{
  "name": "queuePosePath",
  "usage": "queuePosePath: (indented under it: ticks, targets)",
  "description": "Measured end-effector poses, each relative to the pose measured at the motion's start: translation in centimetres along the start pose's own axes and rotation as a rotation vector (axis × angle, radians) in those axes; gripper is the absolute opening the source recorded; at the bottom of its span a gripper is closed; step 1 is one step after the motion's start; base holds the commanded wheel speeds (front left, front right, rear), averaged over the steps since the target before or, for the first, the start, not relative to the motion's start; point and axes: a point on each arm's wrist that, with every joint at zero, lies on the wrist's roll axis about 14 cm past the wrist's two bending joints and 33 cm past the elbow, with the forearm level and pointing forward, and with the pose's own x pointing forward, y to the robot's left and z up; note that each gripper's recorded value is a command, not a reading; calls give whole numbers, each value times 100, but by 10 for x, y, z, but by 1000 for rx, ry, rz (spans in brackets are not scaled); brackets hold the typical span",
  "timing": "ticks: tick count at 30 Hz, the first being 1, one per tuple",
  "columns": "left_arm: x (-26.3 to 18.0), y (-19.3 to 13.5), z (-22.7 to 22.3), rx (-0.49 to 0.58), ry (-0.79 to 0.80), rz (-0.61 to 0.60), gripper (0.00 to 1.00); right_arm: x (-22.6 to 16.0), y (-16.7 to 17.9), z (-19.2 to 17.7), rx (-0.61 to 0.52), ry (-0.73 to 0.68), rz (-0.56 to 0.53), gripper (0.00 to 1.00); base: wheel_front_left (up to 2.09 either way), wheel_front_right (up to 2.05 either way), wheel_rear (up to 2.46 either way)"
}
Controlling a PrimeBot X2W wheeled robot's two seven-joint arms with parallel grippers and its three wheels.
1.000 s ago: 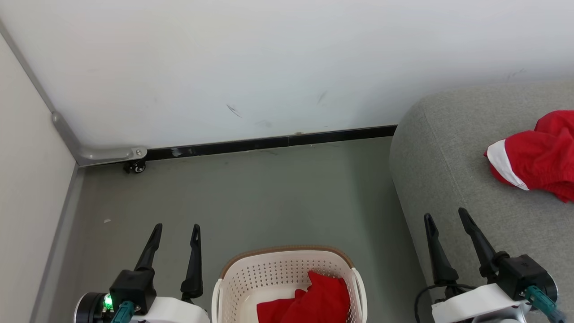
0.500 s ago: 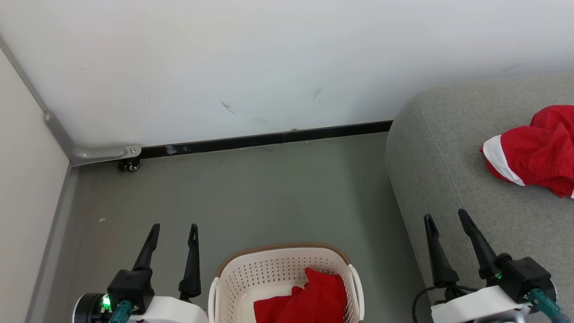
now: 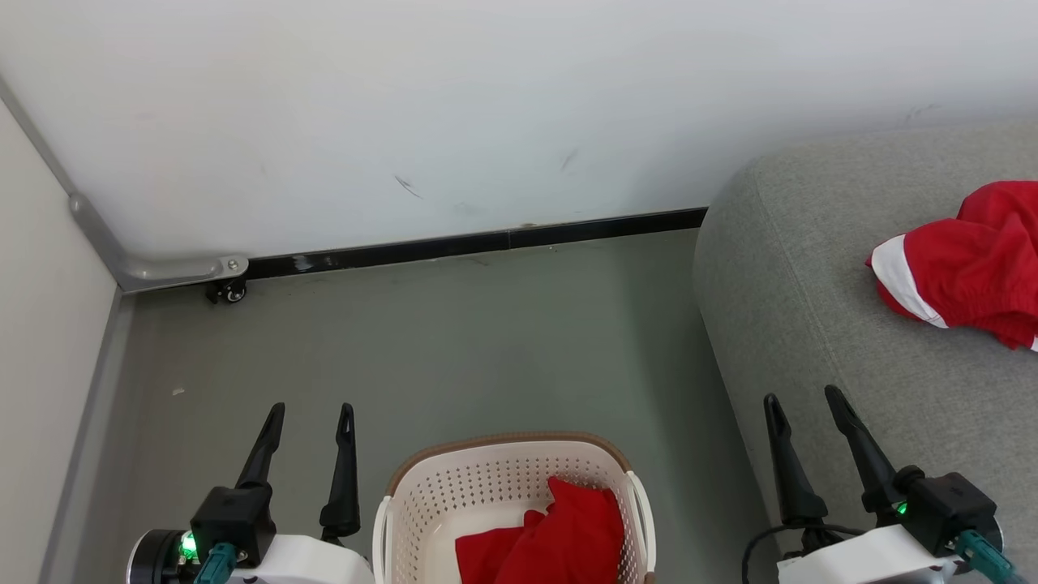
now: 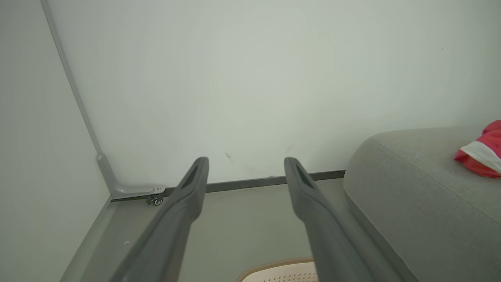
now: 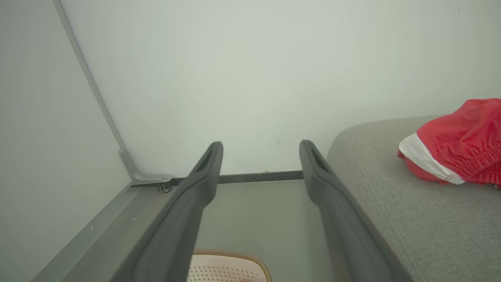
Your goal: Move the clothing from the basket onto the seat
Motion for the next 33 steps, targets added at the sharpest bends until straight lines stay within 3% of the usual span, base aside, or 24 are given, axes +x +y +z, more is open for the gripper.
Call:
queuePosePath:
  ticks: [27, 33]
  targets:
    - [13, -57, -48, 48, 127, -242, 100, -16, -62, 5, -20, -14, -201, 100, 0, 0, 0]
    - [21, -65, -69, 107, 175, -306, 100, -18, -74, 3, -30, -1, -238, 100, 0, 0, 0]
